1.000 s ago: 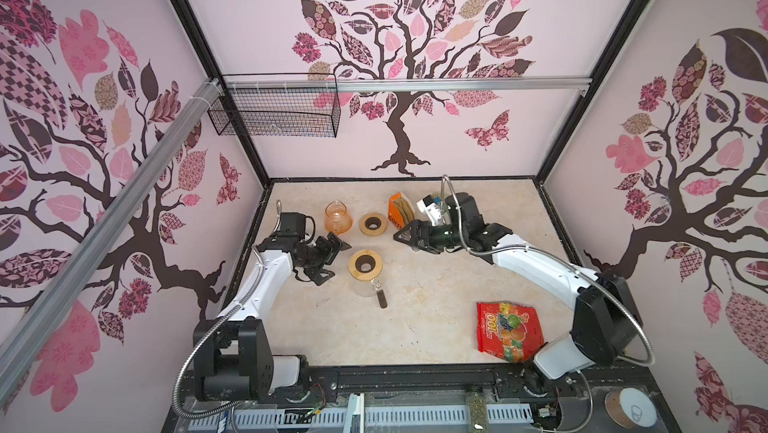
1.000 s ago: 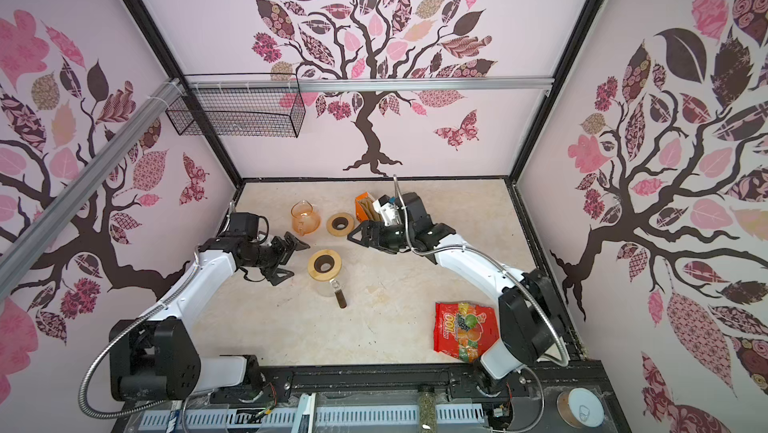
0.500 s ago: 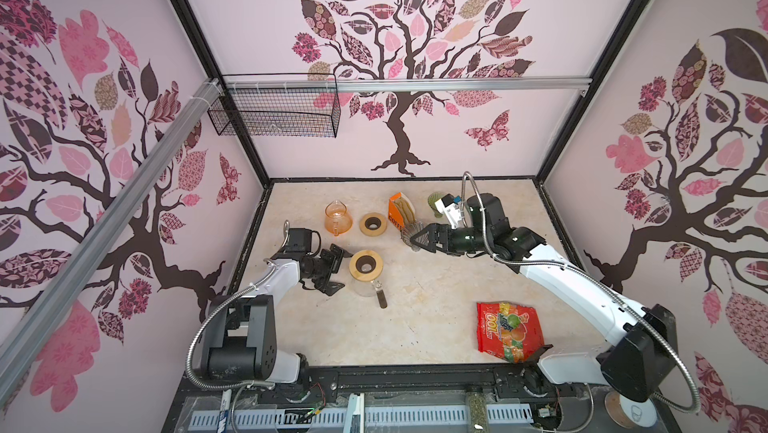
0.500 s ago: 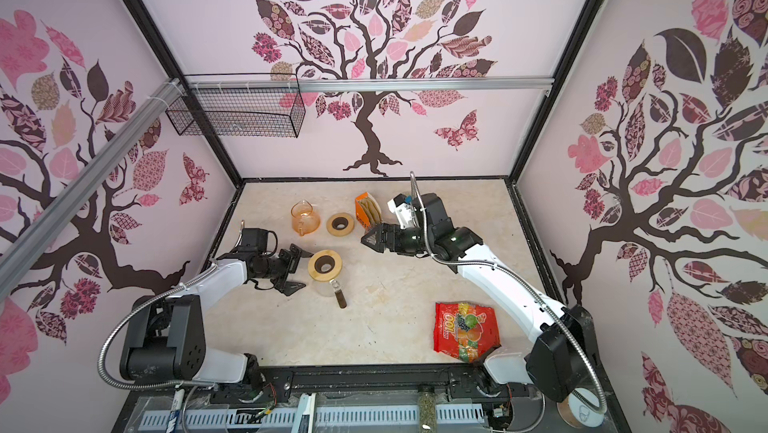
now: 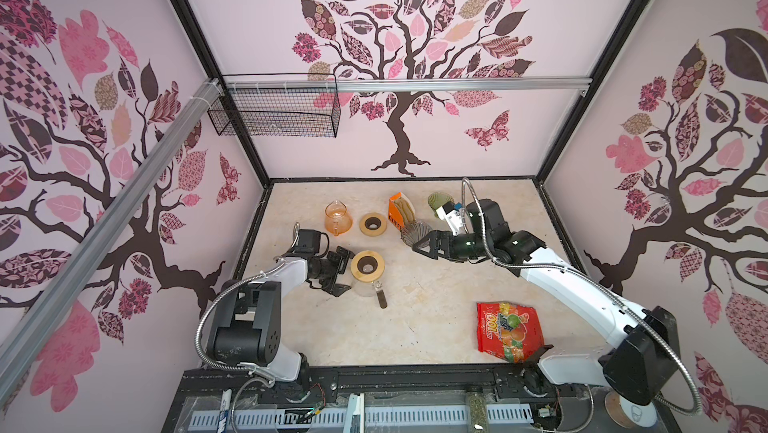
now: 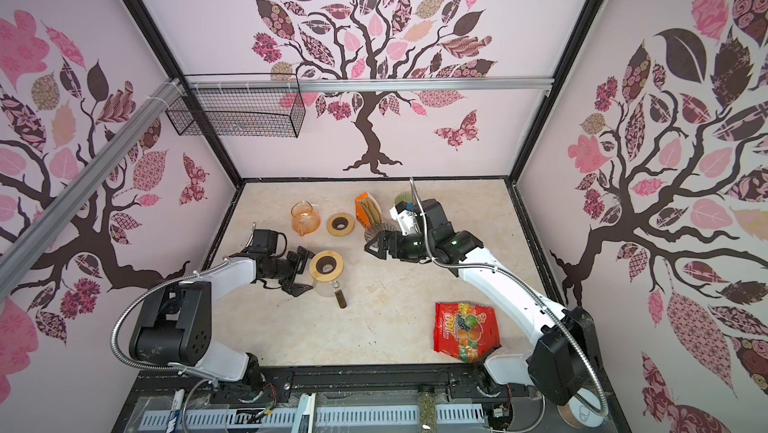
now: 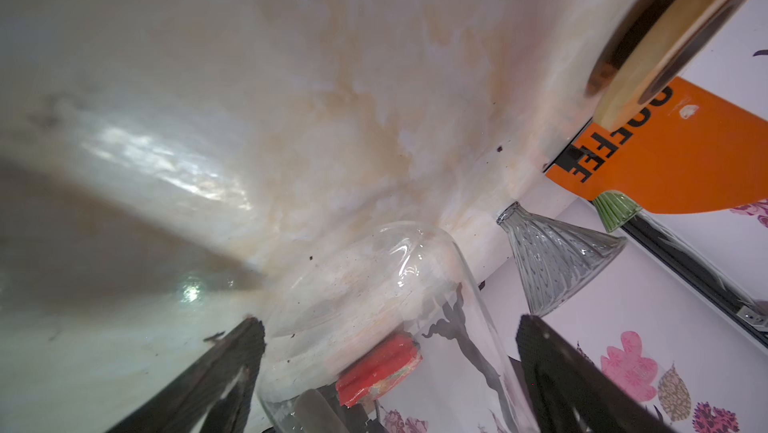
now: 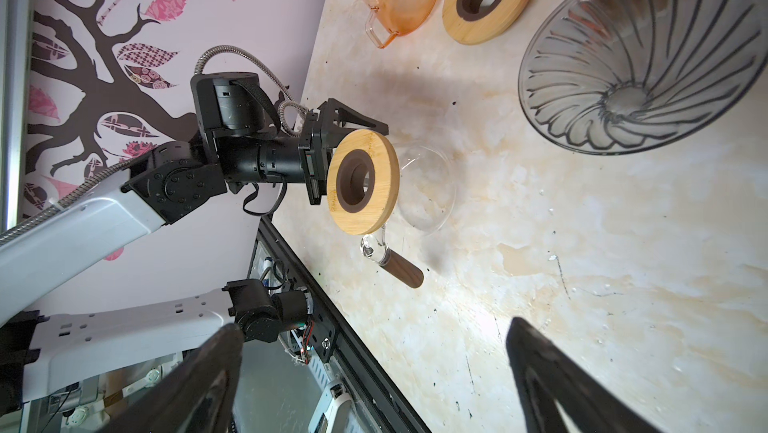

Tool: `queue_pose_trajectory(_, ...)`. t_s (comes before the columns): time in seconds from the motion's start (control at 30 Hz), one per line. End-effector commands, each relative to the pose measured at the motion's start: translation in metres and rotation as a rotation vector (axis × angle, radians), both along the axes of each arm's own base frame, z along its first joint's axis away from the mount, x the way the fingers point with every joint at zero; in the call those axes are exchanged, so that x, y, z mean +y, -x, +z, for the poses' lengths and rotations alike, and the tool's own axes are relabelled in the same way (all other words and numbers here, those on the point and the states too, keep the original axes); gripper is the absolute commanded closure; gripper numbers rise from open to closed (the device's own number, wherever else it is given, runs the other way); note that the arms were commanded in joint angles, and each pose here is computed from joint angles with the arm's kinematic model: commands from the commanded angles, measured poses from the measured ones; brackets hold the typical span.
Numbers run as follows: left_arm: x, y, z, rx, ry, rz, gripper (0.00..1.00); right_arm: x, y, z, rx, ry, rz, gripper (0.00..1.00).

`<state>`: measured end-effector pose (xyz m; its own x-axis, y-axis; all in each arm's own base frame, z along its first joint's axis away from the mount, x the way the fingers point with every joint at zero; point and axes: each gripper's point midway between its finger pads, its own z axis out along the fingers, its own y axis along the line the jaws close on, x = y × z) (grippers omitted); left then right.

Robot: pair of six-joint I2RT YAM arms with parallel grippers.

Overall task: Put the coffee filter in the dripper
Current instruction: 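Open the right gripper toward the ribbed dripper while the left gripper draws back, then move the right gripper over the clear ribbed dripper while the left gripper lifts away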

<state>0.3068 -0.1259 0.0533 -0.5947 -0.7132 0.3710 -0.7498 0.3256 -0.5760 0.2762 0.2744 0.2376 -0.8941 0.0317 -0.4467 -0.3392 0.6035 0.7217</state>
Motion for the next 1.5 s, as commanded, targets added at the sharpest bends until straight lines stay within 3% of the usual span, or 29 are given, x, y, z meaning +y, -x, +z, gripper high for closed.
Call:
queue_pose_trajectory(0.0, -0.004, -0.002, -0.001, -0.003, -0.007, 0.000, 0.02, -0.006, 0.003, 0.018, -0.072, 0.003, -0.002, 0.00)
queue_pose_trajectory(1.0, -0.058, -0.008, 0.000, -0.008, 0.042, -0.031, 0.02, -0.019, 0.004, 0.016, -0.075, 0.039, -0.063, 0.00)
queue_pose_trajectory(1.47, -0.043, -0.016, 0.010, -0.036, 0.043, 0.016, 0.02, -0.024, 0.003, 0.013, -0.066, 0.080, -0.081, 0.00)
